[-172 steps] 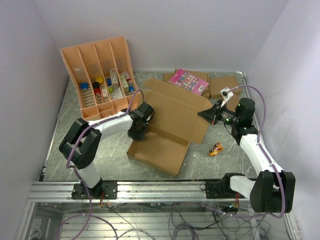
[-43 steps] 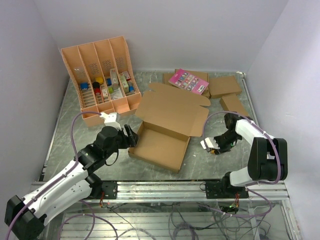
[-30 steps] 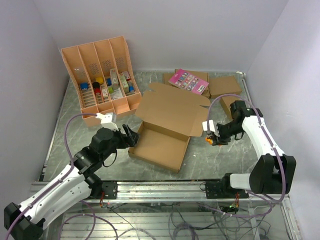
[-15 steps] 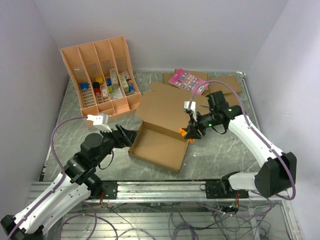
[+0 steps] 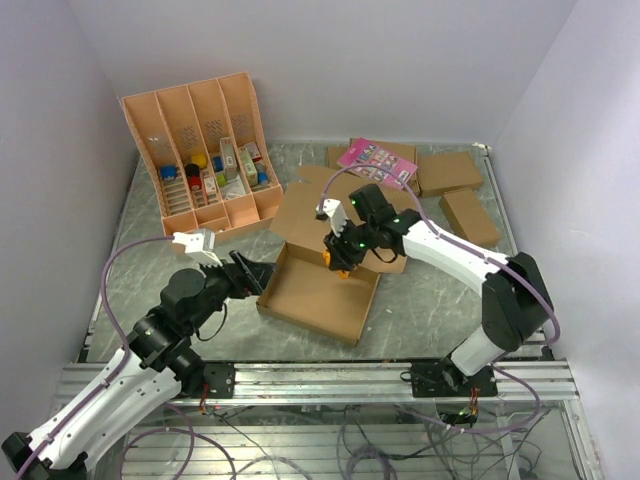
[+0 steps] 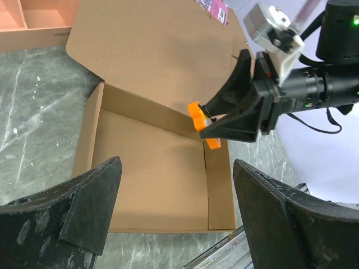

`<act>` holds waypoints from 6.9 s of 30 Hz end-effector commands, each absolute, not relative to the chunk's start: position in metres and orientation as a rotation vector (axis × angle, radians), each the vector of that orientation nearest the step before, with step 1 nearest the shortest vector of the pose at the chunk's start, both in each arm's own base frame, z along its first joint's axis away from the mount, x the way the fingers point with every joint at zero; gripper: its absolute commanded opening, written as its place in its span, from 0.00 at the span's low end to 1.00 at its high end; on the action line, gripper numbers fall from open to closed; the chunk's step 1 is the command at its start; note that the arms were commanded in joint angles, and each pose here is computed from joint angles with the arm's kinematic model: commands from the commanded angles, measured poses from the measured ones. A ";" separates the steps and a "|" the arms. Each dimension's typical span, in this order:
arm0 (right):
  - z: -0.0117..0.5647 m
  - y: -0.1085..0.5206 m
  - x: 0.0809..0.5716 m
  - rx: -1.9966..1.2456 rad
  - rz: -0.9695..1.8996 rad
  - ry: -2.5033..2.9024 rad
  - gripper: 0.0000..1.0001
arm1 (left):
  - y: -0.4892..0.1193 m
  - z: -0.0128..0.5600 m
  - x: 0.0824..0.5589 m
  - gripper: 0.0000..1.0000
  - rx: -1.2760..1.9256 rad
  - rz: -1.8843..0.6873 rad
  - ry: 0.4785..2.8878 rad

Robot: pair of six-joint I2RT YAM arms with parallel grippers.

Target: Fold the paper box

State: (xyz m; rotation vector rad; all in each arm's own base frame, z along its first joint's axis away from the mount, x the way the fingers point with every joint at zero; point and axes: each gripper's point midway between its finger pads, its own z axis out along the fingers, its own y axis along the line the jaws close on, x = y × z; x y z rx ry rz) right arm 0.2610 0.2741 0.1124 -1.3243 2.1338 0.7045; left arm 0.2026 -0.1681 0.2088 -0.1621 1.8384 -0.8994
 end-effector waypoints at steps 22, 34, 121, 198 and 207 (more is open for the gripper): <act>0.049 0.325 0.244 -1.511 0.494 2.229 0.56 | -0.157 0.207 0.202 0.90 -0.198 -0.848 1.858; 0.133 0.305 0.212 -1.714 0.861 1.899 0.75 | -0.154 0.208 0.202 0.90 -0.154 -0.798 1.872; 0.136 0.081 0.385 -0.377 1.138 2.016 0.00 | -0.099 0.085 0.314 0.56 -0.224 -0.570 2.506; 0.141 0.101 0.363 -0.428 1.094 1.997 0.00 | -0.164 0.013 0.225 0.07 0.049 -0.094 2.817; 0.148 0.104 0.360 -0.436 1.100 1.978 0.00 | -0.172 0.012 0.237 0.35 0.064 0.003 2.762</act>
